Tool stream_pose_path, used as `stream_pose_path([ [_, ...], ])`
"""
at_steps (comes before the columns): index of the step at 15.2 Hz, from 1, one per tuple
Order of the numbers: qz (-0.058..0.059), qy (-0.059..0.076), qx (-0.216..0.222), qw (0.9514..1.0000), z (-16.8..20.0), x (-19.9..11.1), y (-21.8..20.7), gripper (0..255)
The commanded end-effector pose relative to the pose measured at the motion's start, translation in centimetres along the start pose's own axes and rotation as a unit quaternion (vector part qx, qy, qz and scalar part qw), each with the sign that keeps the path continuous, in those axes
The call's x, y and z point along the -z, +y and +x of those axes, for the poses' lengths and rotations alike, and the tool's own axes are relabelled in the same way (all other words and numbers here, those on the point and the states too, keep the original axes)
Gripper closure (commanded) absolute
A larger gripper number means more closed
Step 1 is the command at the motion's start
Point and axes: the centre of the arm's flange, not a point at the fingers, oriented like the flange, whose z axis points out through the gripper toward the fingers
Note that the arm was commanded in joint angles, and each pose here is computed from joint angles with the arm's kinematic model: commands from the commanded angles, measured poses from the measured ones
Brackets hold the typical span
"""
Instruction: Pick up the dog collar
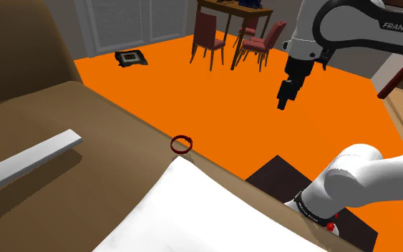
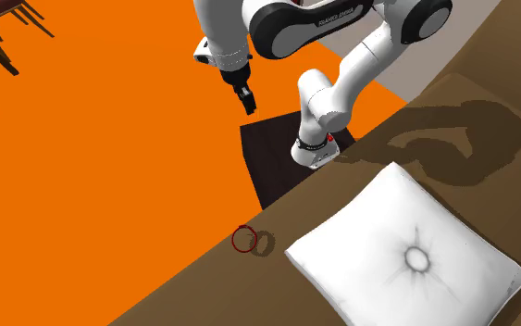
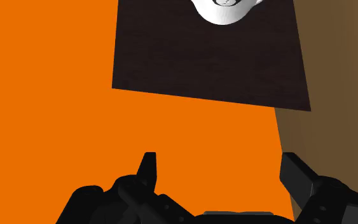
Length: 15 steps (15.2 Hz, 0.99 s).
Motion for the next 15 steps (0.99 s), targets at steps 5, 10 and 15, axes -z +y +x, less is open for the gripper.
stream_pose_path([
  [5, -0.005, 0.021, 0.006, 0.9997, 1.9, -0.7, -4.7, 0],
  [10, -0.01, 0.048, 0.014, 0.9987, 4.2, -1.5, -10.6, 0],
  [15, -0.016, 0.074, 0.021, 0.9969, 6.4, -2.3, -16.6, 0],
])
